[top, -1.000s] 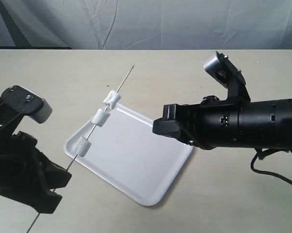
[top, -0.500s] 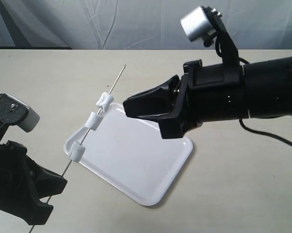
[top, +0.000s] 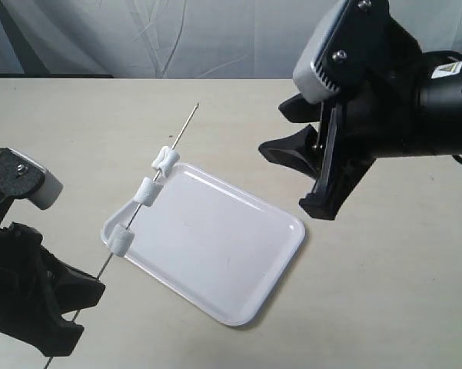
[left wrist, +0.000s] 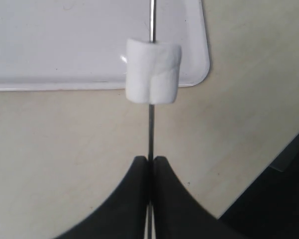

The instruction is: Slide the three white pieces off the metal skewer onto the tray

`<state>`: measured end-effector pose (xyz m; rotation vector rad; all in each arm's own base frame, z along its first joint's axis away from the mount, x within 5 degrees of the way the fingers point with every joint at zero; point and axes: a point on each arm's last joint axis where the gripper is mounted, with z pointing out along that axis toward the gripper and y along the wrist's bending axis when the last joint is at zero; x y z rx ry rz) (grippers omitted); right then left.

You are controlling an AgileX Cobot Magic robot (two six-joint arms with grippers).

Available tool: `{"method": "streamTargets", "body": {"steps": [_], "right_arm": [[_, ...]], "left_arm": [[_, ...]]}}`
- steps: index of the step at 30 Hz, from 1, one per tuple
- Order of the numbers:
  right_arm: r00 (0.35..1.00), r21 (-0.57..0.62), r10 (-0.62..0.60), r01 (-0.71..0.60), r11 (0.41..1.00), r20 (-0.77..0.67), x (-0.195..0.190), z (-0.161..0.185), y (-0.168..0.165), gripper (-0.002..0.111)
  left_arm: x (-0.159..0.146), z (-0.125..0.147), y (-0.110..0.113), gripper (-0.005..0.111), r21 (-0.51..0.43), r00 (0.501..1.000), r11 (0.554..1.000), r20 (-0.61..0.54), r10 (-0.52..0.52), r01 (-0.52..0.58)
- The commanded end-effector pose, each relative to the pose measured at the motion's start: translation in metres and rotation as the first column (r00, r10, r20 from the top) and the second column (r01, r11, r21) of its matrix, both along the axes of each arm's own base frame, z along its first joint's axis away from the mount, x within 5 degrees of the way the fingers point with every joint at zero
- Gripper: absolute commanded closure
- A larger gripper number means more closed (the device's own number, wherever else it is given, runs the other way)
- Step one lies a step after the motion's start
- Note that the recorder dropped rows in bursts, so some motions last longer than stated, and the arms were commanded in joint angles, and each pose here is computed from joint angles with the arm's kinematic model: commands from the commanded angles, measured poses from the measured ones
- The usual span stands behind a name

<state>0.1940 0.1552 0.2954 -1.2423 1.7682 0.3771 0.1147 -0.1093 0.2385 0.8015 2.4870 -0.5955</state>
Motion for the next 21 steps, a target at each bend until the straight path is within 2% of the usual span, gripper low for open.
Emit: {"method": "streamTargets", "body": {"steps": [1,5,9,11,13,17,21], "right_arm": [[0.960,0.116,-0.223,0.244,0.963,-0.170,0.005,-0.028,-0.006,0.068],[0.911,0.168,-0.255,0.321,0.932,-0.324,0.002,-0.054,-0.005,0.070],[0.866,0.338,-0.141,0.330,0.881,-0.479,-0.001,-0.052,0.010,0.069],[0.860,0.356,-0.082,0.293,0.887,-0.503,-0.002,-0.053,0.015,0.069],[0.810,0.372,-0.043,0.315,0.873,-0.585,-0.002,-0.057,0.021,0.069],[0.785,0.376,0.020,0.274,0.885,-0.619,-0.002,-0.066,0.027,0.069],[0.821,0.390,0.035,0.232,0.891,-0.570,0.003,-0.059,0.031,0.069]], "left_arm": [[0.000,0.000,0.000,0.107,-0.009,1.000,1.000,0.011,0.006,-0.006],[0.000,0.001,0.000,0.107,-0.022,1.000,1.000,0.010,0.014,-0.014],[0.000,0.003,-0.004,0.107,-0.067,1.000,0.998,0.022,0.007,-0.005],[0.000,0.004,-0.005,0.107,-0.084,1.000,0.996,0.024,-0.001,0.003],[0.000,0.004,-0.005,0.107,-0.087,1.000,0.996,0.025,-0.001,0.003],[-0.001,0.005,-0.007,0.107,-0.103,1.000,0.995,0.014,-0.003,0.004],[-0.005,0.004,-0.008,0.107,-0.114,0.999,0.993,-0.034,-0.026,0.022]]}}
